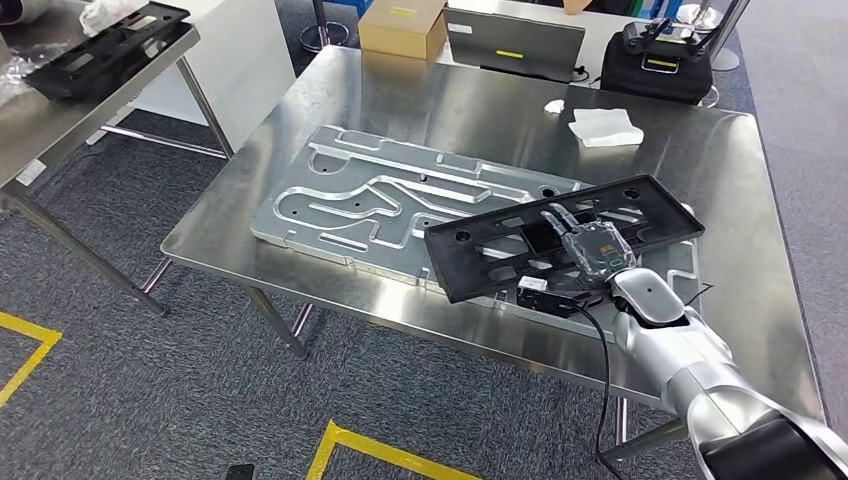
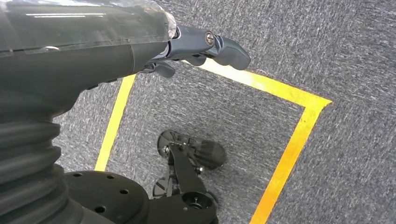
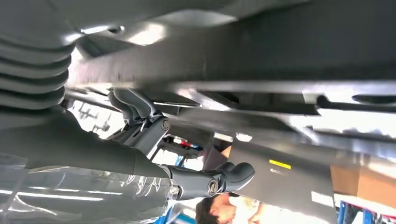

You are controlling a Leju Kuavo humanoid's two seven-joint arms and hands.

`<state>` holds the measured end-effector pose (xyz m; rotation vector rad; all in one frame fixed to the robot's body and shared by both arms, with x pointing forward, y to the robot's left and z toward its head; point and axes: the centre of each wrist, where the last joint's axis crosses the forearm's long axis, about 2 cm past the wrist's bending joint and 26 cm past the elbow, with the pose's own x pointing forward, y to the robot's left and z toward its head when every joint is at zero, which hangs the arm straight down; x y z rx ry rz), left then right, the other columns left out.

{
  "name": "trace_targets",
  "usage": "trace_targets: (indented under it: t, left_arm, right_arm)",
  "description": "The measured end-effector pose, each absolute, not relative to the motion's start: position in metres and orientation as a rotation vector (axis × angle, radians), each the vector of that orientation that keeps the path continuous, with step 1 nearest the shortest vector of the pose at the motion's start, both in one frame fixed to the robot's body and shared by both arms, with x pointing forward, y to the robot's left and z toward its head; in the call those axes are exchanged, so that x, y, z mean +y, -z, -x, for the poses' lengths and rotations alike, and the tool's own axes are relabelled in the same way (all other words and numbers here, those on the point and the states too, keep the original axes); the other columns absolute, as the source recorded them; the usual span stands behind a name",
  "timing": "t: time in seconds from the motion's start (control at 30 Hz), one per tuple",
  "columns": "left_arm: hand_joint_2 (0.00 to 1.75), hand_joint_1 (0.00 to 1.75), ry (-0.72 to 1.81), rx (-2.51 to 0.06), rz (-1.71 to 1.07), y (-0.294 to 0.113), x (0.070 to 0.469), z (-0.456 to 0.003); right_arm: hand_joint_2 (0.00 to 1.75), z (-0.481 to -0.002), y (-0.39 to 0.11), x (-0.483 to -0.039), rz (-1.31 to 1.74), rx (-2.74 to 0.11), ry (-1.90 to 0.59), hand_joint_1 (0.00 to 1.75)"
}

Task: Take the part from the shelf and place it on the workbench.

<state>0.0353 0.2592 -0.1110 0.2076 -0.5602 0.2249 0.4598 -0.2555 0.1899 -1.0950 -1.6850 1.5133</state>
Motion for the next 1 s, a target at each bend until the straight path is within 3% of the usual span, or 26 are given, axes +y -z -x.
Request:
trace_targets:
  t: [0.5,0.83,1.0]
  left_arm:
    - [1.75,0.0,-0.246,-0.589,-0.196,0.111,0.258,-0.035]
    - [1.75,0.0,-0.253,-0.595,-0.201,0.111,0.256,-0.037]
    - [1.75,0.0,-0.262,-0.61,-0.211,0.11,0.254,-0.039]
  right_arm:
    - [0.0,-0.483,-0.258,-0.294,0.673,-2.052,-0.813,0.0]
    - [0.0,-0.474,-0.255,-0.302,0.596,-2.139,-0.659,0.0]
    - [0.0,-0.448,-0.238,-0.298,0.572,-2.331,-0.493,0.0]
